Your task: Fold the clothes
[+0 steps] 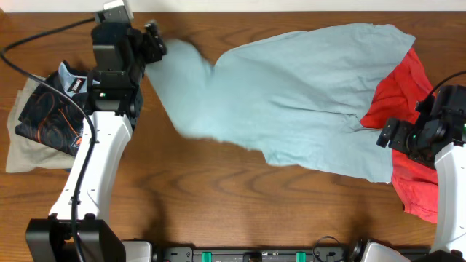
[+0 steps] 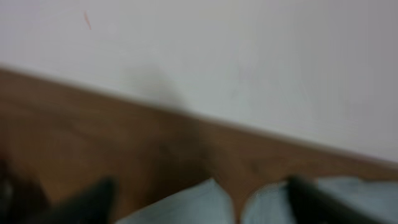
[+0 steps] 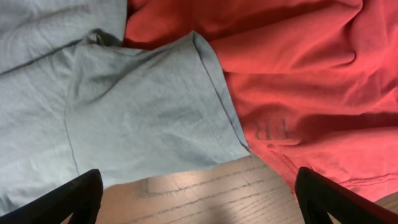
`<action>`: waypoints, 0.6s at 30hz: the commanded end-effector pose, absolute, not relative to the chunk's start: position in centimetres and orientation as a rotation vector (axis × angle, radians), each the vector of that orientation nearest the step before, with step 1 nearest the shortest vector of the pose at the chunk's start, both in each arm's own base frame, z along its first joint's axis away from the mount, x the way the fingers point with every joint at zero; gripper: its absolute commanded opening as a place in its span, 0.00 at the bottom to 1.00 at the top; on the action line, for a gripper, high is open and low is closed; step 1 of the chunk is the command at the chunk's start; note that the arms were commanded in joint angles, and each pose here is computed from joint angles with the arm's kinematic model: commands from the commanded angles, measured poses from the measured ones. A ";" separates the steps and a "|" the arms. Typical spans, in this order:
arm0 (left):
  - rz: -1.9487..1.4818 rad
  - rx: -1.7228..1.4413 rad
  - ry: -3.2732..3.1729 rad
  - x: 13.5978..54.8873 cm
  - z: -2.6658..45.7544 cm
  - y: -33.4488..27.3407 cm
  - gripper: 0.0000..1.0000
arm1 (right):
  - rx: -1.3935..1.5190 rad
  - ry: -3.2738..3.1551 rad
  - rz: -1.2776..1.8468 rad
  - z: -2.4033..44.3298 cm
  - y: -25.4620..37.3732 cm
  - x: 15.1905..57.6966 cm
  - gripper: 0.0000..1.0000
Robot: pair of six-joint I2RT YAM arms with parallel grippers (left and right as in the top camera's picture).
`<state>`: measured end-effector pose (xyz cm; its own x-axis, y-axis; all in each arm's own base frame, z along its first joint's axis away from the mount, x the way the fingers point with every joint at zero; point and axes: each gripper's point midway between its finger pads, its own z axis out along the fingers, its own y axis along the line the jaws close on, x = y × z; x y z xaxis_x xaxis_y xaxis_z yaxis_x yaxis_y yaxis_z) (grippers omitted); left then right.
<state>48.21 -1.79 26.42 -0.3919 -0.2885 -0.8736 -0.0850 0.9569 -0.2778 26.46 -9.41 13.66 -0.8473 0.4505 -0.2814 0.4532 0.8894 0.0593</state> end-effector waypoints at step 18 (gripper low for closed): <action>-0.617 -0.107 2.977 31.5 6.3 -21.6 0.98 | 0.694 2.762 -0.032 13.7 -9.4 26.4 0.99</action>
<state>34.19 -18.81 8.85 -0.9691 -0.1308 -0.2093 -0.0461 0.9289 -0.3673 26.51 -9.48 13.64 -0.8451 0.4529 -0.2841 0.4564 0.8879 0.0579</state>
